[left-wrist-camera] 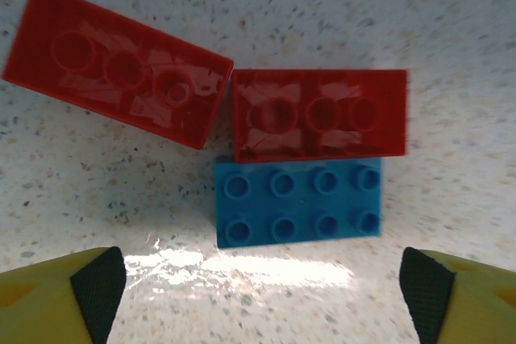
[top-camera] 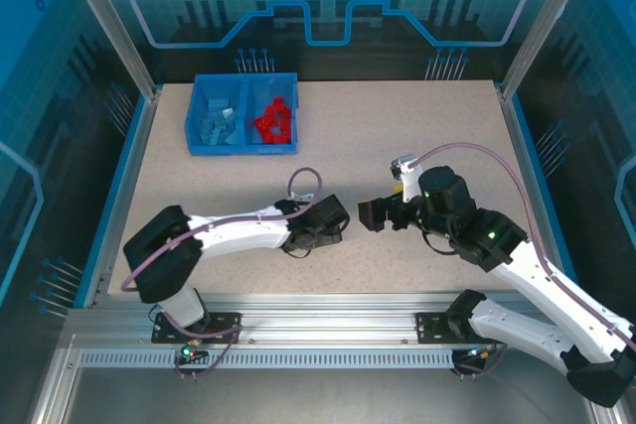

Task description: Sort the legos into containers by color

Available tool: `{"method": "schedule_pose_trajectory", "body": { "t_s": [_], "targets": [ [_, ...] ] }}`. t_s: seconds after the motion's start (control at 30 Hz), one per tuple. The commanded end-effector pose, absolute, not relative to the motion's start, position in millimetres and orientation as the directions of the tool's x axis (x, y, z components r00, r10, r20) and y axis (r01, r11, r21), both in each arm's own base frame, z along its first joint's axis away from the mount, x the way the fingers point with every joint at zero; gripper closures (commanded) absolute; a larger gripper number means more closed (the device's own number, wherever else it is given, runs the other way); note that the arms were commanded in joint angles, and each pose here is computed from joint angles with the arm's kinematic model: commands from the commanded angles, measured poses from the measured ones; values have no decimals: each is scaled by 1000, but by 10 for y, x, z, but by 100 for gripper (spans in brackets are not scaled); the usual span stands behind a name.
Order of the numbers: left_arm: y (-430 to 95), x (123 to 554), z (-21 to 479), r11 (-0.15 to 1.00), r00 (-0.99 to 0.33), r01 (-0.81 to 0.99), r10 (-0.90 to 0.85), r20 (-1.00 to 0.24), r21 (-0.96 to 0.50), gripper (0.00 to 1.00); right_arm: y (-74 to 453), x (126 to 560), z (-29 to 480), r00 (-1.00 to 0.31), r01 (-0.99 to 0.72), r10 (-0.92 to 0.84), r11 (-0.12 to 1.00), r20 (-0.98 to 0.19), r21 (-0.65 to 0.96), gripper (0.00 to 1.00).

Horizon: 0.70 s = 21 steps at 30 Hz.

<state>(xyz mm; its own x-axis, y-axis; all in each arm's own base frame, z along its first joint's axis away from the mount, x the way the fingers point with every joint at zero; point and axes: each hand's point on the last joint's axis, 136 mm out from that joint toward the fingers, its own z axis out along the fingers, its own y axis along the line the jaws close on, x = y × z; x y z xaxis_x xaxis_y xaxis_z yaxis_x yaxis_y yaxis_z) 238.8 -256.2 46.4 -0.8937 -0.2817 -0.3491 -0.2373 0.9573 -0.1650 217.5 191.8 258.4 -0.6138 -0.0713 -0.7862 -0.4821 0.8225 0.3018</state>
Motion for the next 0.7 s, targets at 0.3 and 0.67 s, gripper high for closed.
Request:
{"method": "schedule_pose_trajectory", "body": {
  "t_s": [0.3, 0.67],
  "targets": [
    [-2714, 2543, 119, 961, -907, -247, -273, -320, -120, 21, 1790, 2175, 2542, -620, -447, -53, 844, -783, 297, 0],
    [-2646, 2531, 456, 953, -888, -242, -293, -355, -181, 48, 1897, 2154, 2543, -626, -486, -64, 812, -777, 324, 0]
  ]
}}
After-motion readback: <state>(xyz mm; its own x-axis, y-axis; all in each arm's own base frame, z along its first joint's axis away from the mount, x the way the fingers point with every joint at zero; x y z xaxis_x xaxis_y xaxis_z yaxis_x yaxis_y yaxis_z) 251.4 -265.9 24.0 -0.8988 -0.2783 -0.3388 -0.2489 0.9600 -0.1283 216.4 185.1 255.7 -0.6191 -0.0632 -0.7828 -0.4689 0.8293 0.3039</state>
